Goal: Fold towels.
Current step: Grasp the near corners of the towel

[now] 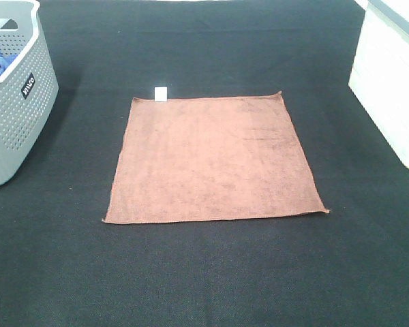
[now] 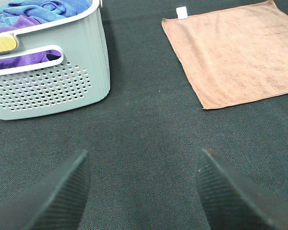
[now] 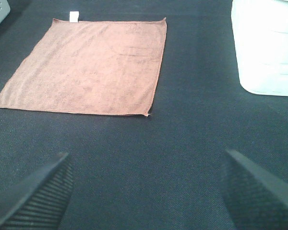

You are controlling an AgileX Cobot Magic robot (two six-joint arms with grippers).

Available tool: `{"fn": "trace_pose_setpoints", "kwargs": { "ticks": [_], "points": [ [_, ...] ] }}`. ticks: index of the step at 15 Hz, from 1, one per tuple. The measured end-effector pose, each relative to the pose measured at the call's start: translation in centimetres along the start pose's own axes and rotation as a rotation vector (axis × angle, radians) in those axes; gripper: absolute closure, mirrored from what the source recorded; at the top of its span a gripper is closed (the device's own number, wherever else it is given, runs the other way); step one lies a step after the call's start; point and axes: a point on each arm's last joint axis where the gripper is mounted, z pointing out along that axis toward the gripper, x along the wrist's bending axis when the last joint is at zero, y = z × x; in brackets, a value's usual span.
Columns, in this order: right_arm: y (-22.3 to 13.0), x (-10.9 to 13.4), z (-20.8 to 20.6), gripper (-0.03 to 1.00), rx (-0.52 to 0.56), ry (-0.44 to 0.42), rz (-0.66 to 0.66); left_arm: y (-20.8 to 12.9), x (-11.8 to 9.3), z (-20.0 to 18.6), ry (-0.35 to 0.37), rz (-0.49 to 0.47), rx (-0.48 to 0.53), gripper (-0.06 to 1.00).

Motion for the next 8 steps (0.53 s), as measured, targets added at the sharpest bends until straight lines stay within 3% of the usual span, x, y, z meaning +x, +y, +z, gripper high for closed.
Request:
{"fn": "trace_pose_setpoints", "kwargs": {
  "ticks": [8],
  "points": [
    [0.0, 0.0, 0.0, 0.18, 0.0, 0.0, 0.0, 0.0, 0.0, 0.0, 0.0, 0.0, 0.0, 0.32]
  ]
}}
